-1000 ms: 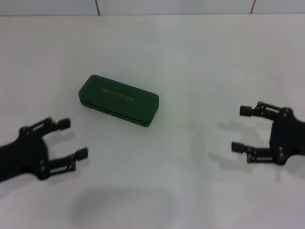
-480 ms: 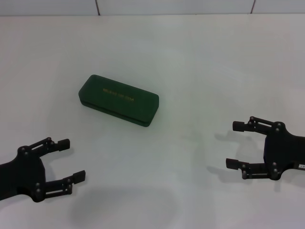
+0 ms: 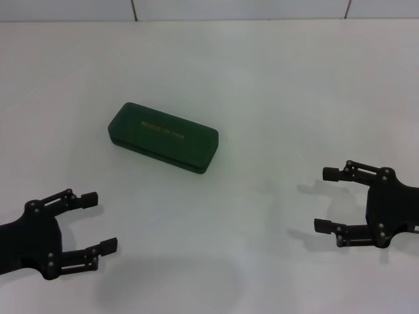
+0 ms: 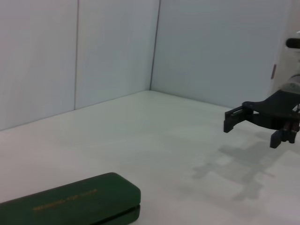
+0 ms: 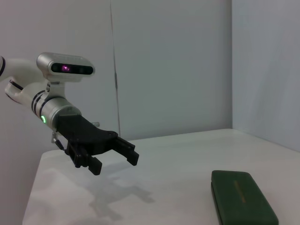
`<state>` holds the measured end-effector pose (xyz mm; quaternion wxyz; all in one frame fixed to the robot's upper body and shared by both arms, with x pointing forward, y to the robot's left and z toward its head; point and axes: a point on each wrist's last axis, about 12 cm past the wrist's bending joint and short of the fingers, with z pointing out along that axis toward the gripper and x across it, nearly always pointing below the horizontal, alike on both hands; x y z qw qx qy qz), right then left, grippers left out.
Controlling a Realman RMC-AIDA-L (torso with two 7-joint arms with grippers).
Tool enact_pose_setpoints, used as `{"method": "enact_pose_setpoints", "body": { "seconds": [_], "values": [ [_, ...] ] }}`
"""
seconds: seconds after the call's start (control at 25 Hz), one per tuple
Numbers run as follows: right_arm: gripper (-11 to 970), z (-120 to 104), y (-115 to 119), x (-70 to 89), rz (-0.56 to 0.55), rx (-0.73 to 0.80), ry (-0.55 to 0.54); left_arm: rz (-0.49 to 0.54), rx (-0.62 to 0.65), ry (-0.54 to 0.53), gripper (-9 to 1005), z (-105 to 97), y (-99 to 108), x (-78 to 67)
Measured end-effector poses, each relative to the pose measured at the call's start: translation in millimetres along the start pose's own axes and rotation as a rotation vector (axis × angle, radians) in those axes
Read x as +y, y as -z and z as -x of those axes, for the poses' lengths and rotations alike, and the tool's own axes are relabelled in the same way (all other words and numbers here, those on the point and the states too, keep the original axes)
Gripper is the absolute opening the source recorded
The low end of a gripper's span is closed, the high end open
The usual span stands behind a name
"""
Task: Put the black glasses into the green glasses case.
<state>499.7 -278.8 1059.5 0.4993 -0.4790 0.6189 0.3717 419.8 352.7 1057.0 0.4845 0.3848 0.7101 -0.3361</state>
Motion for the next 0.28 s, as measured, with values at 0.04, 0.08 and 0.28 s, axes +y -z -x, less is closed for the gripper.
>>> {"method": "enact_pose_setpoints", "body": {
  "seconds": [0.04, 0.08, 0.28],
  "values": [
    [877, 0.2, -0.1, -0.3, 0.001, 0.000, 0.001, -0.003, 0.000, -0.001, 875, 0.2, -0.1, -0.1],
    [877, 0.5, -0.1, -0.5, 0.001, 0.000, 0.001, -0.005, -0.001, -0.002, 875, 0.5, -0.2, -0.1],
    [877, 1.5, -0.5, -1.3, 0.003, -0.003, 0.004, -0.010, -0.001, -0.006, 875, 1.7, -1.3, 1.0]
  ]
}}
